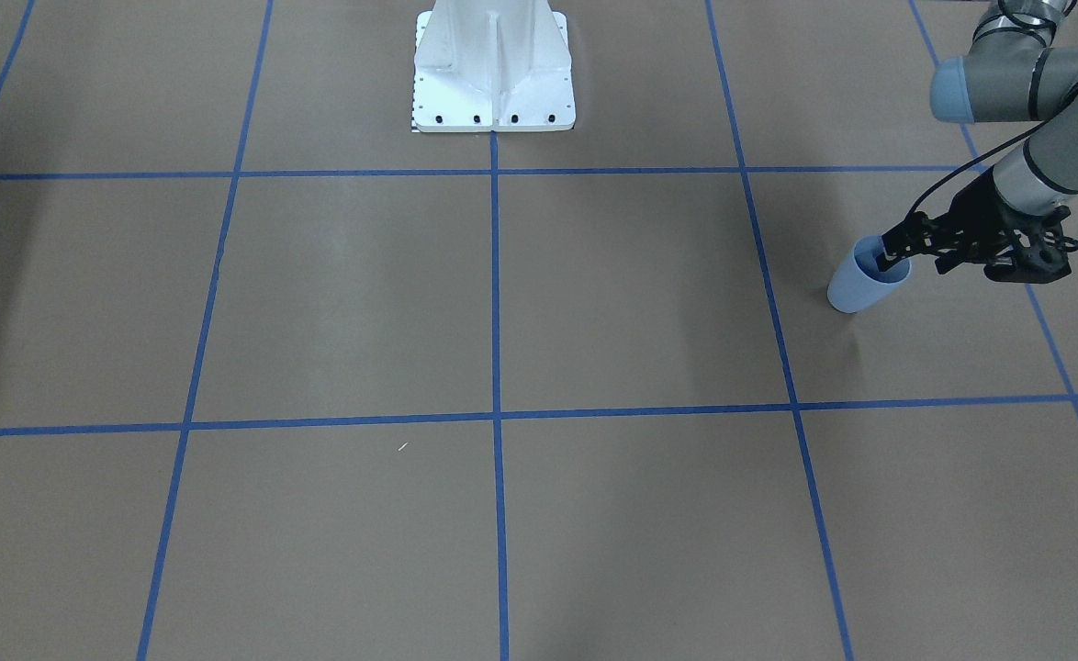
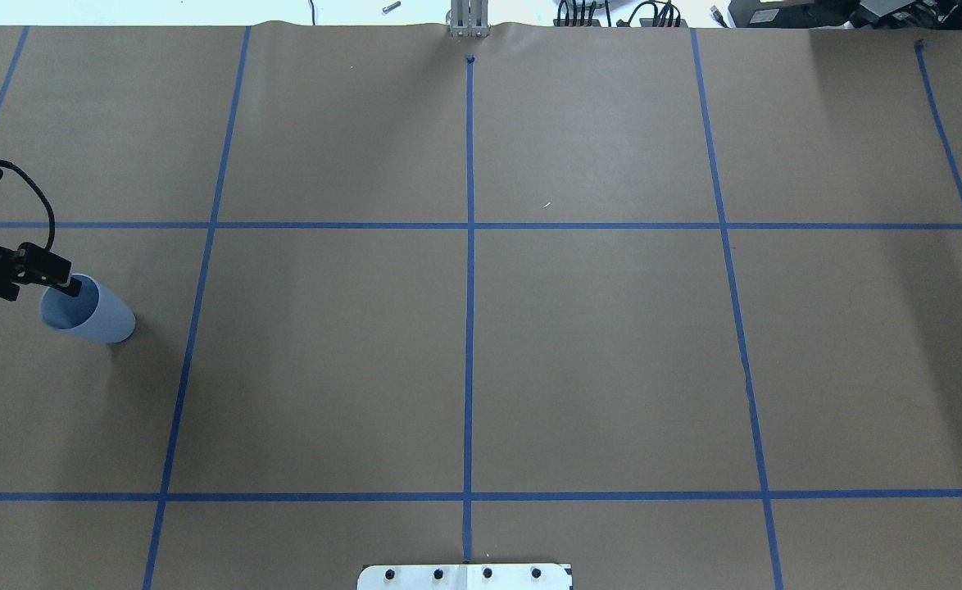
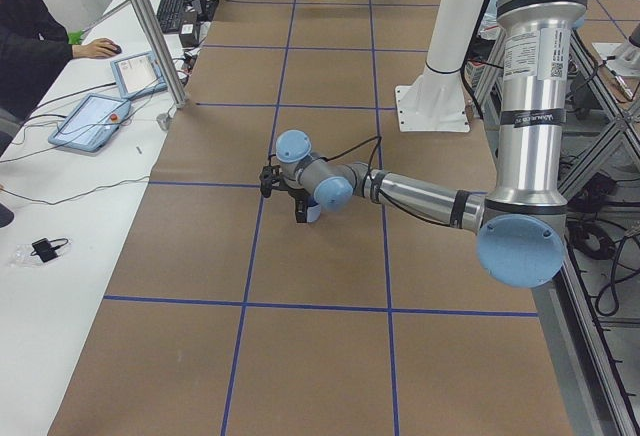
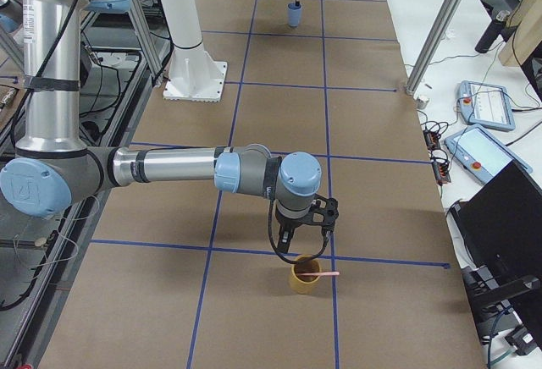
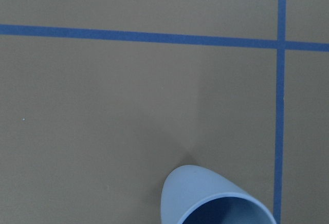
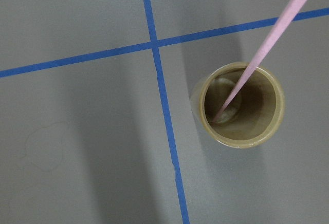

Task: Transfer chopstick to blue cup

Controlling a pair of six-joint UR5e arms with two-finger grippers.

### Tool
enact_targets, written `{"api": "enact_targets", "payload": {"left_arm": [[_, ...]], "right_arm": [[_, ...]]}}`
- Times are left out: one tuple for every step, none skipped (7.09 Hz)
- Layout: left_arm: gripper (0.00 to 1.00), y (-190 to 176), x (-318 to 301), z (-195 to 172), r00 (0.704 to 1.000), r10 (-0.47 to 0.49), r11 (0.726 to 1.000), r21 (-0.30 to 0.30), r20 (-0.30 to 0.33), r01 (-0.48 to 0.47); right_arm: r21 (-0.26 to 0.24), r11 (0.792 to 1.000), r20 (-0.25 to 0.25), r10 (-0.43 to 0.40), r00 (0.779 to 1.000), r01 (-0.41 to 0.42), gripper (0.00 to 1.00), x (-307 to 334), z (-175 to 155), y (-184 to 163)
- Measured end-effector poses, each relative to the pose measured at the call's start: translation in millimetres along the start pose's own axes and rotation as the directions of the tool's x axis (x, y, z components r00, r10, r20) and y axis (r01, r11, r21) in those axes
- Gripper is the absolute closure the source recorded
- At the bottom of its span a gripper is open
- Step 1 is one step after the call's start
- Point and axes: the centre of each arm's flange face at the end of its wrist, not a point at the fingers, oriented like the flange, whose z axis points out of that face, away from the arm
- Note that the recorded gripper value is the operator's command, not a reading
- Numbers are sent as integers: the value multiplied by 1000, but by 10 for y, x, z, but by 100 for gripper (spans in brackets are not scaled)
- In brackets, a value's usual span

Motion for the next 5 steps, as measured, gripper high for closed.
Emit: {"api": "enact_targets", "payload": {"left_arm": [[79,3,0,48,1000,1,1000,-5,7,-1],[100,10,15,75,1000,2,1000,-8,9,-2],[100,20,36,89,1000,5,1000,-10,8,-5],[100,28,56,95,1000,7,1000,-12,7,-7],[100,33,74,85,1000,7,1000,-13,4,-7]], "right_arm": [[0,1000,0,0,1000,0,0,2,2,0],[-1,1000,0,1,1000,-1,0,3,3,0],[0,1000,-1,1,1000,-1,0,3,2,0],[0,1000,-2,0,1000,0,0,3,1,1],[1,1000,-3,-1,1000,1,0,2,-1,0]]}}
